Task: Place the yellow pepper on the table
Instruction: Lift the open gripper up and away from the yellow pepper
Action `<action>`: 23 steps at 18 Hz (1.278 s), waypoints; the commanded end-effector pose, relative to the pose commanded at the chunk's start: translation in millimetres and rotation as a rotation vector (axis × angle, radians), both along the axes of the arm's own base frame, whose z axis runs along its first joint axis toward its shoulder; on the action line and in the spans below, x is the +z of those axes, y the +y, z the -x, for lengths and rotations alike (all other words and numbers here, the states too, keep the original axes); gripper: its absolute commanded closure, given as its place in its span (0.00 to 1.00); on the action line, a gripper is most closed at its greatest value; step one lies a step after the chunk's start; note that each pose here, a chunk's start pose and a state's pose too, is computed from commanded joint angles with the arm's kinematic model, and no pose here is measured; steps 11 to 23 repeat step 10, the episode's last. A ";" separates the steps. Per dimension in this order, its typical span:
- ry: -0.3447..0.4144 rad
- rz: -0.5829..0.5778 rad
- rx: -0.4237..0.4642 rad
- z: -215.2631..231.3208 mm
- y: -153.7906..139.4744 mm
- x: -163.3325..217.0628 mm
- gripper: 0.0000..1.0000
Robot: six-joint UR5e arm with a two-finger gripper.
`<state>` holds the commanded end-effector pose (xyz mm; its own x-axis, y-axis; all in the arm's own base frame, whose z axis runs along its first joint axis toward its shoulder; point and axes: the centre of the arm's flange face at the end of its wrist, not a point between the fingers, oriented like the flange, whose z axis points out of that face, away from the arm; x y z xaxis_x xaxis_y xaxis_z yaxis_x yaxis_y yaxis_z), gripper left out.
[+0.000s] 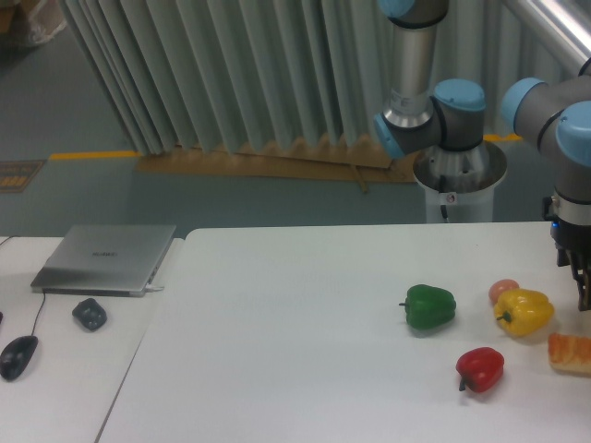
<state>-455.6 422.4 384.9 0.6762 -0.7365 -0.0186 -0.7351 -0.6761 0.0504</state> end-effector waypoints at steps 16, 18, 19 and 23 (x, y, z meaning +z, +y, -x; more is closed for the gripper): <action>-0.020 0.002 -0.028 12.1 -7.0 -11.1 0.00; -0.020 0.002 -0.028 12.1 -7.0 -11.1 0.00; -0.020 0.002 -0.028 12.1 -7.0 -11.1 0.00; -0.020 0.002 -0.028 12.1 -7.0 -11.1 0.00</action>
